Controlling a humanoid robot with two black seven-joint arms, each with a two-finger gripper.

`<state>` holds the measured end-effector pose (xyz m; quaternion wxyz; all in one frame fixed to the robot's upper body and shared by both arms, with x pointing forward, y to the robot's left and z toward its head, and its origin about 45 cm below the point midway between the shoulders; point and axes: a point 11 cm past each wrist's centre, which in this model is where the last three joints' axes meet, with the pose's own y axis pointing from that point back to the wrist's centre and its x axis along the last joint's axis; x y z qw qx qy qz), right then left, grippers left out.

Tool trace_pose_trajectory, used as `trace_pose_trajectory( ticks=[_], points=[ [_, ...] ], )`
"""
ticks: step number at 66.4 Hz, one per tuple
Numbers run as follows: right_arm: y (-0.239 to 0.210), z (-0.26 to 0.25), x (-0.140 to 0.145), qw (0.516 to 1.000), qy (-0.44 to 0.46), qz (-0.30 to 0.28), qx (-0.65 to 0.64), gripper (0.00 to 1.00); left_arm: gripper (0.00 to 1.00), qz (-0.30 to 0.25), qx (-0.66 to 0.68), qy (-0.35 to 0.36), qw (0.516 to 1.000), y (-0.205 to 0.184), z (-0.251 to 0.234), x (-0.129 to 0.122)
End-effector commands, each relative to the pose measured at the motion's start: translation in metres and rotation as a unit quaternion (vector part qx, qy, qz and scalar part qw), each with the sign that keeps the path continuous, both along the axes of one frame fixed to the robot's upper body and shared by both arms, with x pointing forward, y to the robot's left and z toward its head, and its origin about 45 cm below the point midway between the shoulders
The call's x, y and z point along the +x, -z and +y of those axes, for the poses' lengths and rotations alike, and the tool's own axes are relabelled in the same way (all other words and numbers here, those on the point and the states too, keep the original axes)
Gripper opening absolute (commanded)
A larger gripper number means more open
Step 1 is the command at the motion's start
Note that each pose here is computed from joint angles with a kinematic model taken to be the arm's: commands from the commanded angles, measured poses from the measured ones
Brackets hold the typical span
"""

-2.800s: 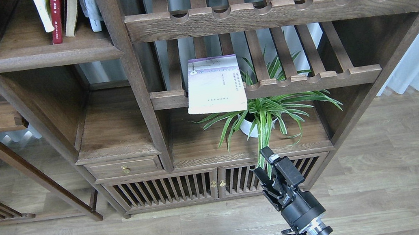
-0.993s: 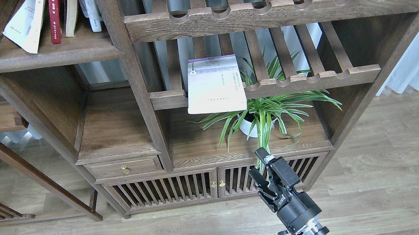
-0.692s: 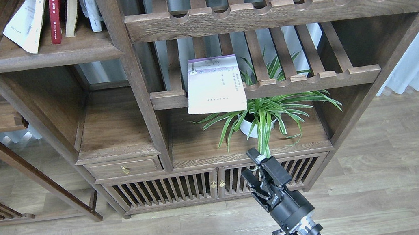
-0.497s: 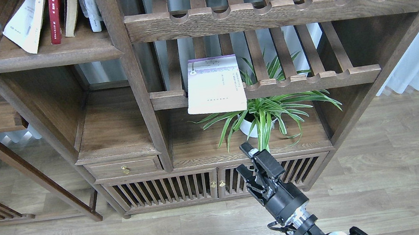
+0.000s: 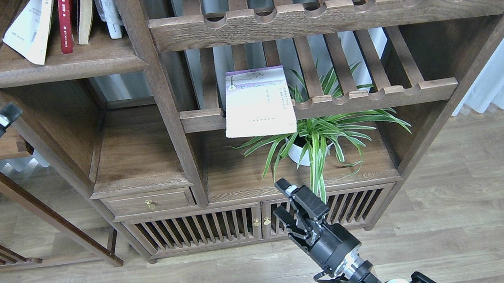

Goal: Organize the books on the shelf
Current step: 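Withdraw the left gripper and move the right gripper to the white book, then grasp the white book on the middle shelf with the right gripper and pull it out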

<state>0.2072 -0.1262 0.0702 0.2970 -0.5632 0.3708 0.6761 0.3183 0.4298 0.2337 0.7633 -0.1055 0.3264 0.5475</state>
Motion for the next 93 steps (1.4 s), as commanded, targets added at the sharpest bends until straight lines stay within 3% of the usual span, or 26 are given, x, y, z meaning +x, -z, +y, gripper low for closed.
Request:
trace_pose_trajectory(
  ticks=[1,12,24,45,68,93],
  points=[
    [0.003,-0.001,0.005,1.0,0.0,0.009,-0.006,1.0,0.84,0.031,0.008,-0.026,0.999,0.023,0.018,-0.014],
    [0.003,-0.007,0.025,1.0,0.009,0.004,-0.012,1.0,0.85,0.102,-0.002,-0.034,0.994,0.073,0.017,-0.055],
    [-0.009,-0.003,0.042,1.0,0.002,-0.017,-0.013,1.0,0.85,0.135,-0.01,-0.04,0.99,0.105,0.011,-0.076],
    [-0.022,0.012,0.053,0.999,-0.024,-0.027,-0.017,1.0,0.85,0.131,-0.013,-0.048,0.99,0.106,0.013,-0.076],
    [-0.028,0.008,0.089,0.998,-0.013,-0.034,-0.058,1.0,0.85,0.109,-0.017,-0.057,0.992,0.095,0.017,-0.066],
    [-0.039,0.01,0.106,0.997,-0.005,-0.041,-0.071,1.0,0.86,0.1,-0.021,-0.064,0.993,0.092,0.019,-0.062]
  ],
)
